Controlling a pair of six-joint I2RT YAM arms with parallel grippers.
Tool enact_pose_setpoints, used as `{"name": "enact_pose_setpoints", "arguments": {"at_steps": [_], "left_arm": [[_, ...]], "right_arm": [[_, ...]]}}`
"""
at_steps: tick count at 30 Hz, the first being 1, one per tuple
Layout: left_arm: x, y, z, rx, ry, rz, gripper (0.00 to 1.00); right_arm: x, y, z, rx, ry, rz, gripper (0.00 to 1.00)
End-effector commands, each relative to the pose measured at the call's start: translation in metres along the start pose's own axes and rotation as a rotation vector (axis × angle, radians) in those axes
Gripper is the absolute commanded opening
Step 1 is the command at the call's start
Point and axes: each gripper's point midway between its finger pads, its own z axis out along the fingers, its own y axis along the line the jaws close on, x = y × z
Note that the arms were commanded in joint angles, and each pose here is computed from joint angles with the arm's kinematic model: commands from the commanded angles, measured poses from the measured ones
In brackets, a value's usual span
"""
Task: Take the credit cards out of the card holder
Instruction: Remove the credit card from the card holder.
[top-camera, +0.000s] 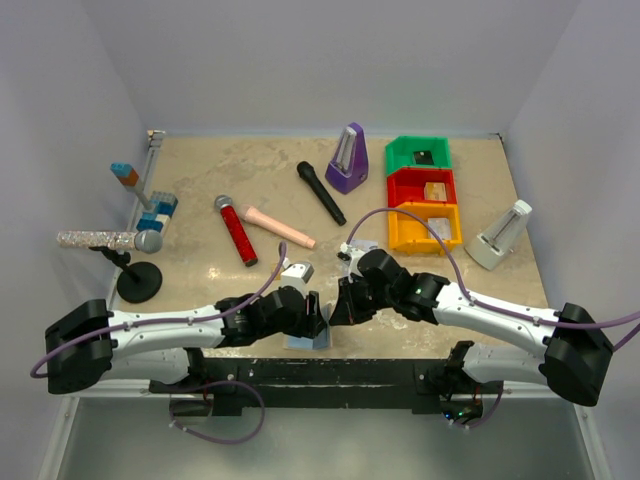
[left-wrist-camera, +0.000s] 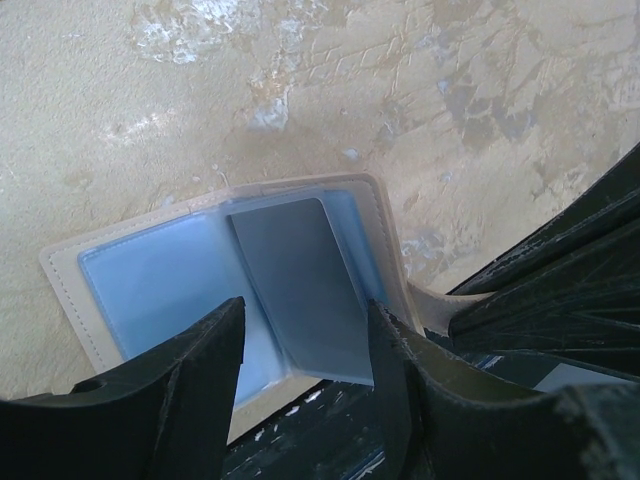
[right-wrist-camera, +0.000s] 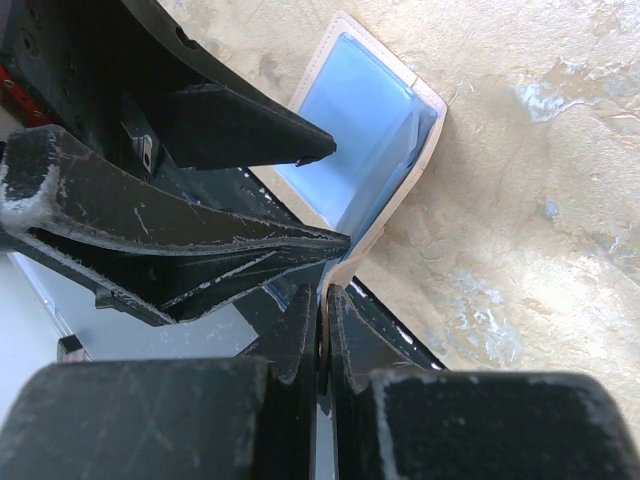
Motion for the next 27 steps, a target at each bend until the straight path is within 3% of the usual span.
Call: {"name": "enact_pose_setpoints", "arguments": {"at_steps": [1,10,27], "left_arm": [[-0.012,-0.023,-0.001,0.07,-0.028,0.009,0.57],[-0.01,-0.022,0.002,0.051,-0.019,0.021,0.57],[-0.008,0.01,0.001,-0.13,-0.005,0.059,0.54]], "right_arm": [[-0.012,0.015,0.0,-0.05,-0.03,-0.021,0.0],[-0.011,0.024,-0.001,-0.082,-0.02,-0.027,0.0],[-0.011,0.029,-0.002,-0.08,-0.016,-0.044,0.0]]}}
